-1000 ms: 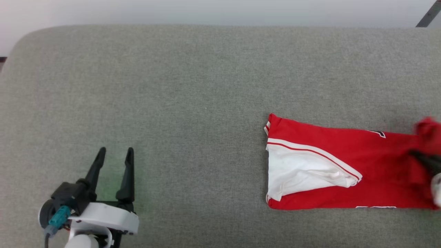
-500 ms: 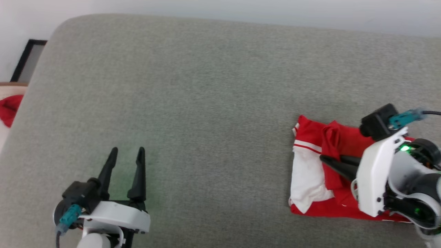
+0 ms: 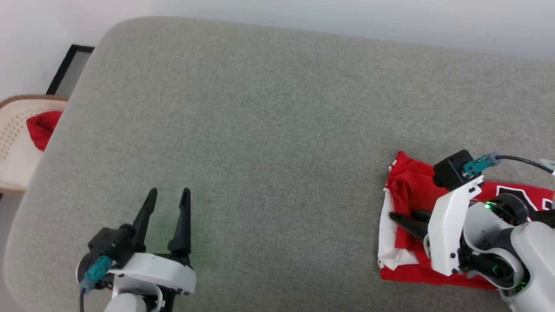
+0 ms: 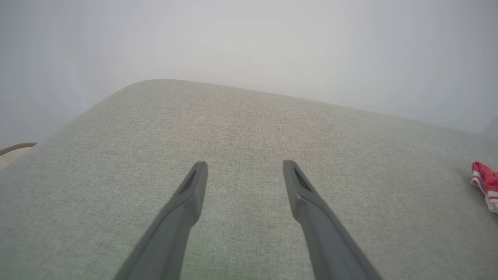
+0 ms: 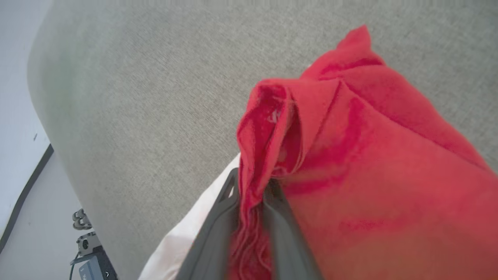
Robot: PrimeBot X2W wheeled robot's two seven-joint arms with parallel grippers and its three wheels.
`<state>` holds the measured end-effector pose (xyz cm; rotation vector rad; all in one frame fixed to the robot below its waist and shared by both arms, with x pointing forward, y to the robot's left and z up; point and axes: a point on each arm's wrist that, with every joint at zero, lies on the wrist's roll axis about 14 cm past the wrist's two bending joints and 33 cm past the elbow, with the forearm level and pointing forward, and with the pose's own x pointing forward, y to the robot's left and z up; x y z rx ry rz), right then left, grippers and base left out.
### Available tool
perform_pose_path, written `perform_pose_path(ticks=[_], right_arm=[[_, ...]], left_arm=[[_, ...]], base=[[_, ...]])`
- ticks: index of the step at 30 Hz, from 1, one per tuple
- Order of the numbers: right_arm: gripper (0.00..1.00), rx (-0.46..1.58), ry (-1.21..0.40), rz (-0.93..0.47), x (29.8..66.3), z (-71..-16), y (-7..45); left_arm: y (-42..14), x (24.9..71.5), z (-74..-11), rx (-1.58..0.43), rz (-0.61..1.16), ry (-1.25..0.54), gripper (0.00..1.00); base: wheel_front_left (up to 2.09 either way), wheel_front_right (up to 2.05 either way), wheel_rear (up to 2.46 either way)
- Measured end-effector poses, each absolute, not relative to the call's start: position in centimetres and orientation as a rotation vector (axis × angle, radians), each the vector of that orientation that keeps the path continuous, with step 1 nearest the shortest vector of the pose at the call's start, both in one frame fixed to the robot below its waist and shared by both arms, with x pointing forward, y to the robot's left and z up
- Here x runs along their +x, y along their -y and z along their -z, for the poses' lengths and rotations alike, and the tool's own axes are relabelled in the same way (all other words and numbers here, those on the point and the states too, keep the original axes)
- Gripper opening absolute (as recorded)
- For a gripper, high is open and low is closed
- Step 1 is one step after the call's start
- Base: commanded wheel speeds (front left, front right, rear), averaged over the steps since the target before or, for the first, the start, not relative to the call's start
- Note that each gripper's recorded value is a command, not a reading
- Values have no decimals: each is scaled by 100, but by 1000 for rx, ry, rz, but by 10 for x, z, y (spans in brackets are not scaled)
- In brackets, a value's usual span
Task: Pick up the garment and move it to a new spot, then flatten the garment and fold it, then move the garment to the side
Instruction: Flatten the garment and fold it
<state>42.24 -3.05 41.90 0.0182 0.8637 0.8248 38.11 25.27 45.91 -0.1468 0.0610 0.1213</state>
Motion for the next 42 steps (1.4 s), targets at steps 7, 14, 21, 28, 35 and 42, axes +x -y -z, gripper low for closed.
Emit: perform_pose_path(ticks=[7, 14, 21, 28, 35, 42], right_arm=[[100, 80, -757, -795, 425, -445, 39], [100, 101, -582, -655, 436, -469, 86], [100, 157, -433, -458, 435, -471, 145], [100, 155, -258, -317, 422, -478, 181], [100, 165, -87, -214, 405, -500, 207], [100, 156, 10, -157, 384, -519, 226]], left_arm=[[-244, 378, -455, -171, -92, -76, 100], [-228, 379, -452, -185, -35, -90, 100], [-213, 380, -447, -188, 20, -118, 100], [-211, 369, -451, -189, 34, -106, 100], [-210, 353, -470, -186, 42, -43, 100], [-209, 334, -483, -163, 54, 6, 100]], base=[[0, 0, 0], [0, 0, 0], [0, 0, 0], [0, 0, 0], [0, 0, 0], [0, 0, 0]])
